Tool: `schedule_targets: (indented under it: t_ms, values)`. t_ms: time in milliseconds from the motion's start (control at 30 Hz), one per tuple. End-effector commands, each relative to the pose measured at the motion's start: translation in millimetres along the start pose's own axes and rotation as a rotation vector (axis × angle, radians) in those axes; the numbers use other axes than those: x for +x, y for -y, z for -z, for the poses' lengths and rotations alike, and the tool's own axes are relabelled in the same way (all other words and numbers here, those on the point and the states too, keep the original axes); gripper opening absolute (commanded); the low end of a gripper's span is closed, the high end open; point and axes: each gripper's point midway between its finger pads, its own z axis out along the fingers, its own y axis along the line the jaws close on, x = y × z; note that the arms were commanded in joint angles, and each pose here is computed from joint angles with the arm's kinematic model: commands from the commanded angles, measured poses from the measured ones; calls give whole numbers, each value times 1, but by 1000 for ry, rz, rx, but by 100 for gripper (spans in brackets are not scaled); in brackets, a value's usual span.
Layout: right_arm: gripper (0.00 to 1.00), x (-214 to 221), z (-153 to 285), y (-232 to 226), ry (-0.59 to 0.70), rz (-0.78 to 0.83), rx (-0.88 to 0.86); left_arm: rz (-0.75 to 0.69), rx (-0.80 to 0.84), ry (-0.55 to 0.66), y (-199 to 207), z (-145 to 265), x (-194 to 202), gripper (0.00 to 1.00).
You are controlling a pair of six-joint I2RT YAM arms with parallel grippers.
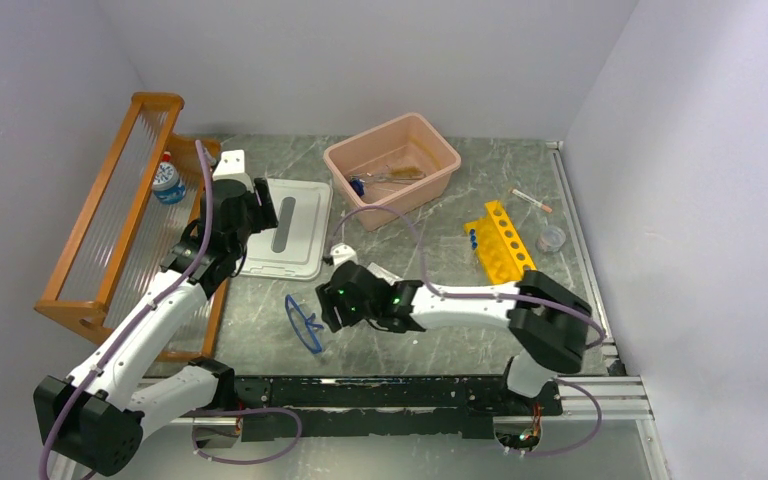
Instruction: Organize the chemistry lab equipment
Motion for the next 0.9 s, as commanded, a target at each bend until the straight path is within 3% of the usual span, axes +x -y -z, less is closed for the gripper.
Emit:
schedule_targets:
  t_ms: [0,267,567,867]
  values:
    - [61,-9,-23,-37,37,53,-96,19,-12,19,-5,1,-3,67]
    - [55,-6,-52,-63,21,91,-163,17,-7,16,-4,1,-4,67]
    - [49,8,-69,-59,-30,134,-138,21,20,5,0,1,-3,67]
    - [30,20,-73,-54,-52,142,-125,20,25,6,0,2,-3,67]
